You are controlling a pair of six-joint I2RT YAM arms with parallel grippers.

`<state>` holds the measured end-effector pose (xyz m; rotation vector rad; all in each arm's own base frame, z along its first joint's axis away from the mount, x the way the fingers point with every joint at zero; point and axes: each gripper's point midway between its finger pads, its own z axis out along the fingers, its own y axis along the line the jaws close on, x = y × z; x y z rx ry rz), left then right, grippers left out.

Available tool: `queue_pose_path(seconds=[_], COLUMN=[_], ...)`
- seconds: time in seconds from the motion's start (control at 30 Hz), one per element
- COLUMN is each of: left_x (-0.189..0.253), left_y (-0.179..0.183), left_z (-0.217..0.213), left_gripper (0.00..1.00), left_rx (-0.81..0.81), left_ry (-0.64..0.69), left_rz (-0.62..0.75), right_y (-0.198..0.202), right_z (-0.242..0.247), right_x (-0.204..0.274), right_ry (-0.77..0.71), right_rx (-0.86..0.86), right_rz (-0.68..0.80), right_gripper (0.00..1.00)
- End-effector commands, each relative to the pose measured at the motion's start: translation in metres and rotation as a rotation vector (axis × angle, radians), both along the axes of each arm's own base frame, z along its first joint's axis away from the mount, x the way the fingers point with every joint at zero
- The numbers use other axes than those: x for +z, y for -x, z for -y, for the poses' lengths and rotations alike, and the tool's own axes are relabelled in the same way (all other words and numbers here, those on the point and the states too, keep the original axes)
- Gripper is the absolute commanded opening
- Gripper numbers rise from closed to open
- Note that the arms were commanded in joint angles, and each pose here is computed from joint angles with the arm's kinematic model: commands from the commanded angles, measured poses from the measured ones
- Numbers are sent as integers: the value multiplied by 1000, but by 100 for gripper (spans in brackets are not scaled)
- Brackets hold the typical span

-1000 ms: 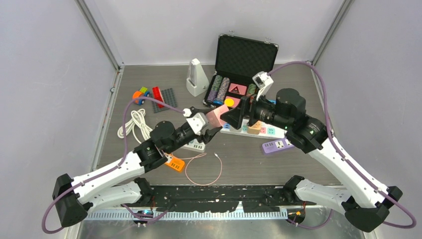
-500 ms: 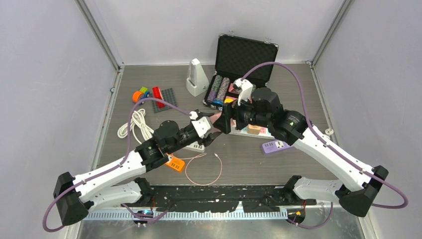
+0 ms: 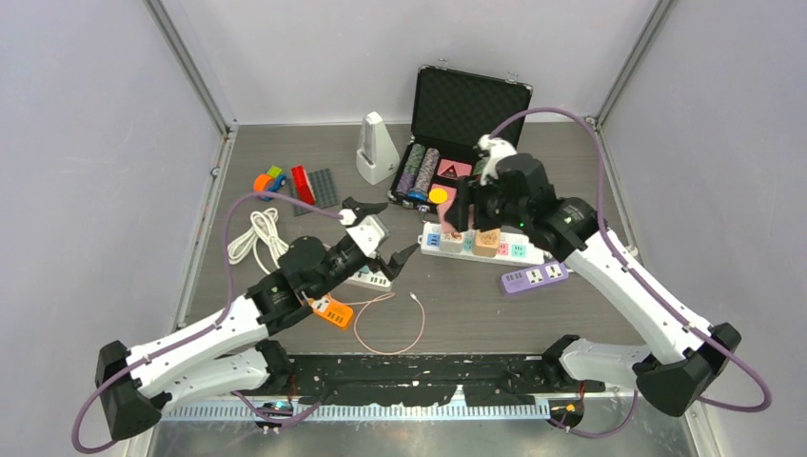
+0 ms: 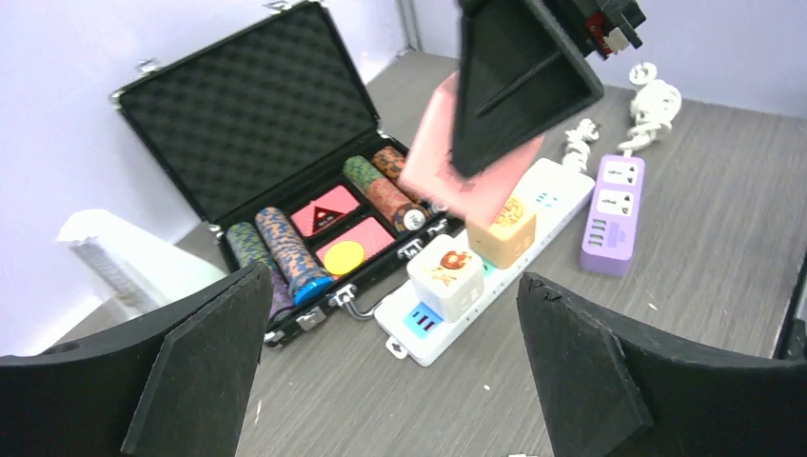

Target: Insert the plug

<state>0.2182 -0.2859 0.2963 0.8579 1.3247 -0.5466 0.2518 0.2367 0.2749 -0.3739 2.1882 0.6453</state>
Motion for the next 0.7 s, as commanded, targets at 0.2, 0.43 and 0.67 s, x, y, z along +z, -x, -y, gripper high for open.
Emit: queue_pose_path(seconds=[0.2,0.43,0.67], left_x=[13,4,-4], left_y=[5,8,11], left_z=[-31,-36,-38], left_gripper=[100,100,100], left_rx=[86,87,76], left_ry=[130,107,63], left_rz=[22,17,26], right_y=[-32,-33,-42], right_z=[166,199,200], right_x=[-62,-125,-155], right_ry=[226,306,303], right_rx=[-511,-609,-575], right_rz=[-60,-201,-261], right_gripper=[5,5,5])
